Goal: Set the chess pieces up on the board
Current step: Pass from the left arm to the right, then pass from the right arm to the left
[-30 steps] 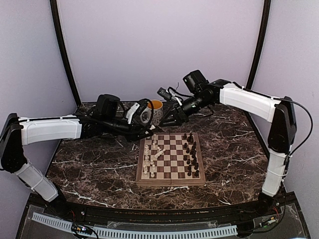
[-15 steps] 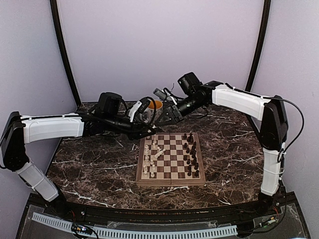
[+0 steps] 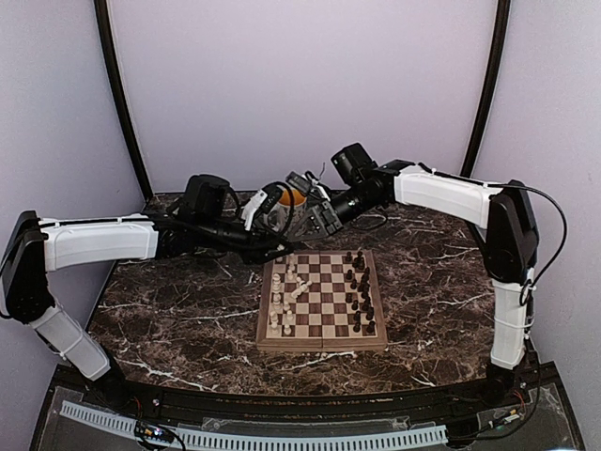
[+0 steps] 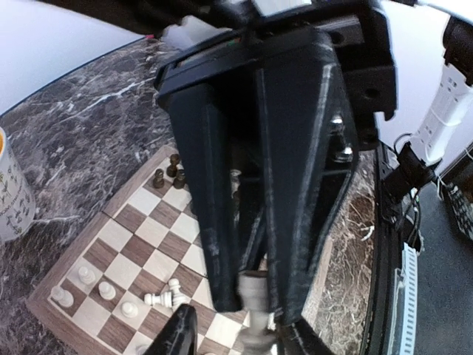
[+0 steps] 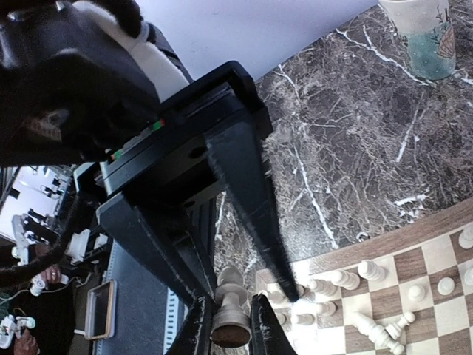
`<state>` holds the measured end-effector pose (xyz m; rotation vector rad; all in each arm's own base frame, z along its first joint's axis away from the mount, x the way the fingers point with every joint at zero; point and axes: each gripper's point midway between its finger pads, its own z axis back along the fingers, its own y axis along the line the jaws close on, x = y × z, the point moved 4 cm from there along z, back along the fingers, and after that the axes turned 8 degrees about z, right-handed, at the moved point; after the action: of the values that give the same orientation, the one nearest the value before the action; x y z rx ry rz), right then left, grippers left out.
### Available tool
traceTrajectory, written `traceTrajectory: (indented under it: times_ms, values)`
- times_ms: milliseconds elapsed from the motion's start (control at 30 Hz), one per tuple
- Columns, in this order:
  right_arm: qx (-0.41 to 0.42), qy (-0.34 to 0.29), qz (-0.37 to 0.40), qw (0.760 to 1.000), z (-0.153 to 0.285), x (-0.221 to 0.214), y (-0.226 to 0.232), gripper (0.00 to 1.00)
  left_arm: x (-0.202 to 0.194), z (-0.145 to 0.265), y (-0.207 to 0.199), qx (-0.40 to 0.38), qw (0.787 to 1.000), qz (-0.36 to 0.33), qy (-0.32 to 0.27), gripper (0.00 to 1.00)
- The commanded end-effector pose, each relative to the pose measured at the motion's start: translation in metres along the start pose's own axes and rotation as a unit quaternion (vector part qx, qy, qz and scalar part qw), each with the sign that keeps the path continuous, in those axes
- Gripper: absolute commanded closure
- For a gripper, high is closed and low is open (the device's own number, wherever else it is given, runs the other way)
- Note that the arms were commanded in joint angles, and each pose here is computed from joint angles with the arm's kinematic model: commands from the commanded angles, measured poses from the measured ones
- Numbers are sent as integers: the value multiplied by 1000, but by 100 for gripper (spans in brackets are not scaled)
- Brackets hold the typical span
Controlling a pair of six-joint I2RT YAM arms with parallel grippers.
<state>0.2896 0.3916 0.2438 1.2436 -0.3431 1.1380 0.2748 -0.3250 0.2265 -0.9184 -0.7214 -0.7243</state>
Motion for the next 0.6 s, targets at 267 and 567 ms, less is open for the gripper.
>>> traceTrajectory:
  times_ms: [267, 567]
  values:
    - [181, -99, -64, 976, 27, 11, 40, 89, -1, 46, -31, 45, 947, -187, -256, 45]
    - [197, -103, -69, 973, 29, 14, 44, 88, 9, 28, -44, -9, 943, -204, -263, 47]
